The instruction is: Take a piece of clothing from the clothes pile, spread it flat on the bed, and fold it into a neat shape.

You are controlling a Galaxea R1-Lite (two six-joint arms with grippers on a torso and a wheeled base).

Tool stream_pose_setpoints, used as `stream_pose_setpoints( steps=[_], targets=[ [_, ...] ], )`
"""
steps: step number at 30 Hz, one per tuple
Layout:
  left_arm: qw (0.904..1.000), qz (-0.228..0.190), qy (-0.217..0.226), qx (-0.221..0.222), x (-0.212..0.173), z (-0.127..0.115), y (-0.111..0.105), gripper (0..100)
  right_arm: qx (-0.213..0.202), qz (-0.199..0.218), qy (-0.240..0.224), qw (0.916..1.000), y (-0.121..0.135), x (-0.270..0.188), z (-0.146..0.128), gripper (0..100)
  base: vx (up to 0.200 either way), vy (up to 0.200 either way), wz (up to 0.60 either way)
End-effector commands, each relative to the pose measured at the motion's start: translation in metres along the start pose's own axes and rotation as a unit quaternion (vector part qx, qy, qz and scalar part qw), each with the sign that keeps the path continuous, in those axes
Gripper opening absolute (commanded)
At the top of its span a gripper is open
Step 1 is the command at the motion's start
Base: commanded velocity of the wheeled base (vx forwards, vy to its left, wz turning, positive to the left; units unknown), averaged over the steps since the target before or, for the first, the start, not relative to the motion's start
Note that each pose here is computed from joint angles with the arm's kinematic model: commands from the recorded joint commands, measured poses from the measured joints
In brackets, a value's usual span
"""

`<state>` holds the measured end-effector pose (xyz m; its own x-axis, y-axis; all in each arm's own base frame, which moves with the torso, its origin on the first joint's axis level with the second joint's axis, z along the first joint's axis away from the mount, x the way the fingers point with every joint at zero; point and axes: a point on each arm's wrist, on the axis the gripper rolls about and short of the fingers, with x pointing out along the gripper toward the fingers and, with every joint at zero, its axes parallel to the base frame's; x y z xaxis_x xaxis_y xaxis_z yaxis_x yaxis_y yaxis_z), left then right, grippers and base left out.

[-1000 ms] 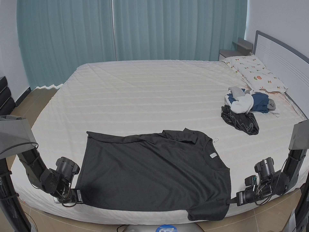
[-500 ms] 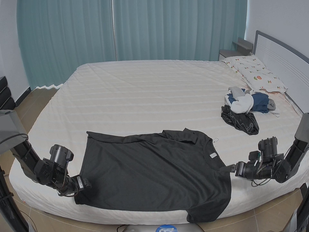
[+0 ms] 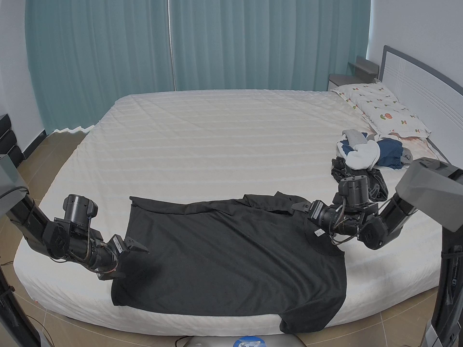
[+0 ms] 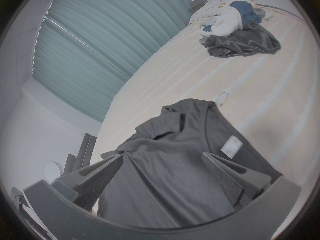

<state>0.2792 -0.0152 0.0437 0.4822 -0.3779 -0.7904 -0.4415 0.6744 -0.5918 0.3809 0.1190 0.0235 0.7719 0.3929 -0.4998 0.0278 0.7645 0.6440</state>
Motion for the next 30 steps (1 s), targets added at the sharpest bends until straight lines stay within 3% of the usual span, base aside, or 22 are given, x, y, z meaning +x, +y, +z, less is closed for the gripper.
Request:
stream_pose_setpoints(
  steps=[1,7,23,24,30],
  targets=[
    [0.9991,-0.029,0.012,-0.03,0.002,0.012,0.002,100,0.004,-0.006,0.003,1.0,-0.009,0.058,-0.015,100,0.0,0.0,0.0],
    [0.9983,-0.047,-0.004,-0.035,0.005,0.015,0.002,100,0.01,-0.006,-0.011,0.9999,-0.007,0.078,-0.004,100,0.0,0.0,0.0],
    [0.9981,-0.044,-0.003,-0.043,0.005,0.012,0.004,100,0.012,-0.017,-0.036,0.9992,-0.001,0.131,0.015,100,0.0,0.0,0.0],
    [0.9981,-0.044,-0.003,-0.043,0.005,0.012,0.004,100,0.011,-0.017,-0.036,0.9992,-0.001,0.132,0.015,0,0.0,0.0,0.0],
    [0.9982,-0.043,-0.003,-0.042,0.005,0.012,0.004,100,0.009,-0.002,-0.053,0.9985,0.008,0.132,0.026,0,0.0,0.0,0.0]
  ],
)
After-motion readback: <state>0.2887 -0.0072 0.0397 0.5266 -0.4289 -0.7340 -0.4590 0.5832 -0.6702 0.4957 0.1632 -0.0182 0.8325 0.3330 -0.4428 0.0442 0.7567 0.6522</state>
